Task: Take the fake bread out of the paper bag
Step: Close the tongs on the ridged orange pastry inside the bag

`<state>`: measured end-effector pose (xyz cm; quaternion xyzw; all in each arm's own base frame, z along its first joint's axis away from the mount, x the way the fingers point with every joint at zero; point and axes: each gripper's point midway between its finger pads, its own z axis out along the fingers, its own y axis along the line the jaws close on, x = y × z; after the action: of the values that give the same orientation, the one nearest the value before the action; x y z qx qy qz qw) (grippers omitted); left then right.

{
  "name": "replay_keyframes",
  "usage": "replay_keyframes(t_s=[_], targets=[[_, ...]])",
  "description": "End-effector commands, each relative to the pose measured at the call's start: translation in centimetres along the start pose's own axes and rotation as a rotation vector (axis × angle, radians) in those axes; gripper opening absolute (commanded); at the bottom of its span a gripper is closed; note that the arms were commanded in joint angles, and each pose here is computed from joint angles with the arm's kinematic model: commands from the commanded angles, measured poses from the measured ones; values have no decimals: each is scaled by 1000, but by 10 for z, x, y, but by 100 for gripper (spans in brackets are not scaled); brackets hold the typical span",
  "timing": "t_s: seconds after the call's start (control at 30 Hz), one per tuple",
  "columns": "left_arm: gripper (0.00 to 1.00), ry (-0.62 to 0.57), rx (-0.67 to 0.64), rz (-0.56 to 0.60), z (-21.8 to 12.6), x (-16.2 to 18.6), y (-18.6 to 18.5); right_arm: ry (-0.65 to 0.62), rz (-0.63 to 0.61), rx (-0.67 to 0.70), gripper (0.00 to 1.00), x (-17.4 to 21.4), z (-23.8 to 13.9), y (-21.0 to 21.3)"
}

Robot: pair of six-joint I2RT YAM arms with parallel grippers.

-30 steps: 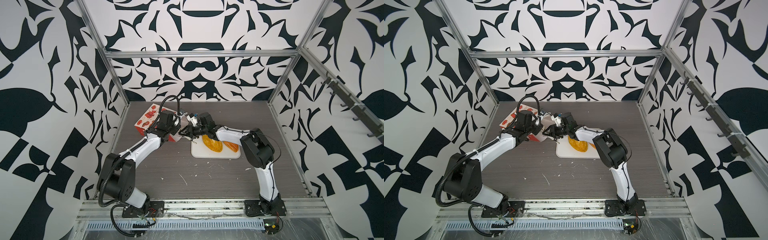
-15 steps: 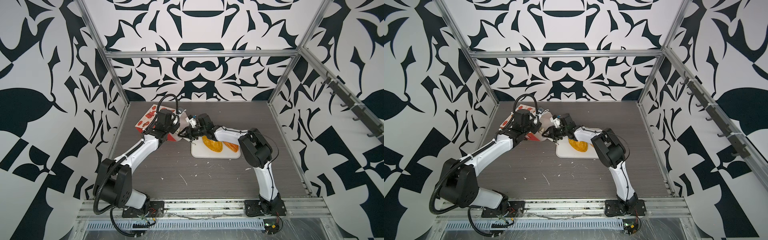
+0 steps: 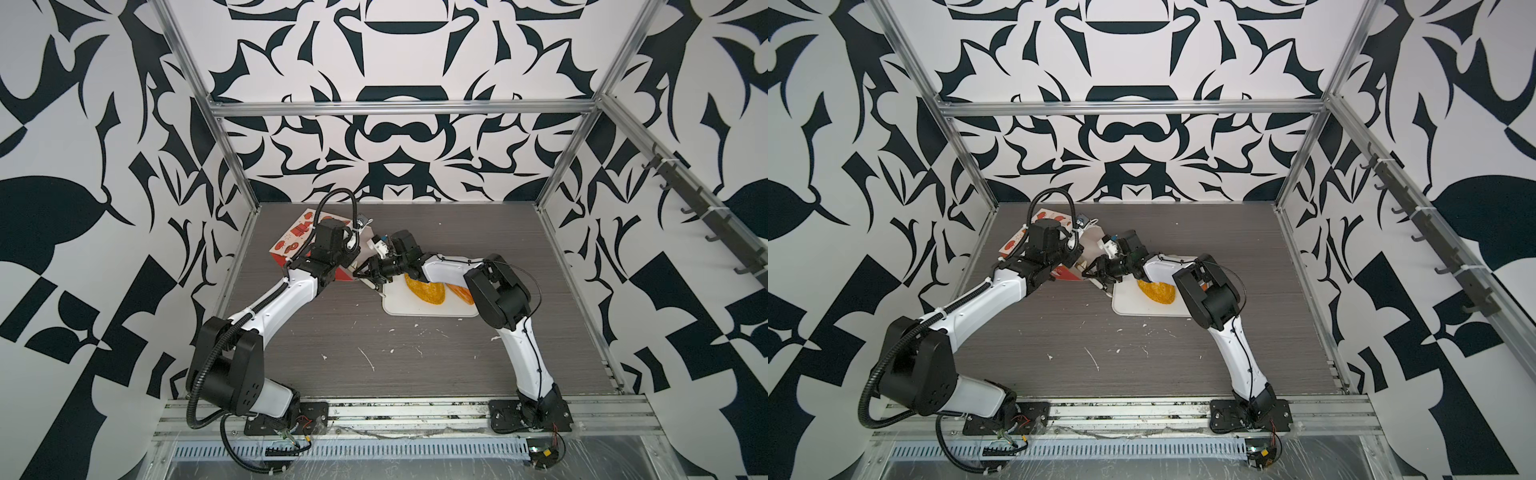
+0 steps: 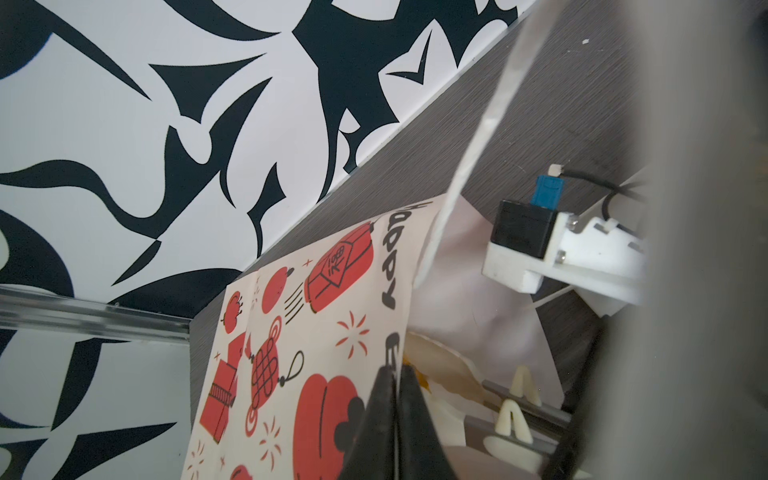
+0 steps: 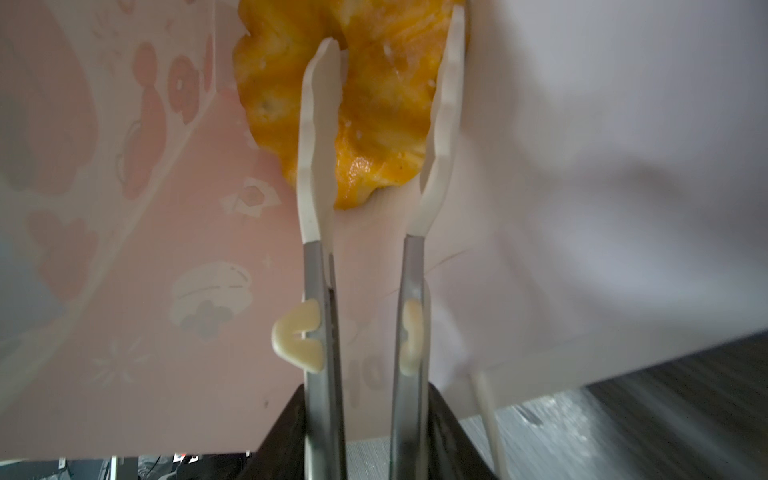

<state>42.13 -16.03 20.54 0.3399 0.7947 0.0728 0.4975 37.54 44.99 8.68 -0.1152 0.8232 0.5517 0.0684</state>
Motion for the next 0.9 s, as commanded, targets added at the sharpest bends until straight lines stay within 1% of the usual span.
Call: replay_keyframes(t_s=[0.0, 0.03, 0.07, 0.13, 0.23, 0.37, 0.7, 0.87], targets=[[7, -38, -9, -1, -8, -10, 2, -41, -115, -98, 34, -22, -6, 47], [7, -38, -12, -2, -8, -10, 3, -42, -113, -101, 28, -22, -6, 47], [7, -38, -14, 0, -9, -10, 3, -46, -115, -106, 26, -23, -6, 48], [7, -35, -18, -1, -9, -9, 3, -54, -115, -112, 17, -23, -7, 50], [7, -29, -22, 2, -10, -6, 3, -71, -131, -114, 7, -25, -12, 56], [7, -21, -25, 3, -9, -4, 3, -90, -140, -102, 1, -25, -22, 57], [7, -13, -39, 9, -7, -2, 5, -141, -128, -58, 0, -24, -57, 49], [7, -10, -46, 8, -5, -1, 6, -142, -117, -50, 0, -18, -67, 48]])
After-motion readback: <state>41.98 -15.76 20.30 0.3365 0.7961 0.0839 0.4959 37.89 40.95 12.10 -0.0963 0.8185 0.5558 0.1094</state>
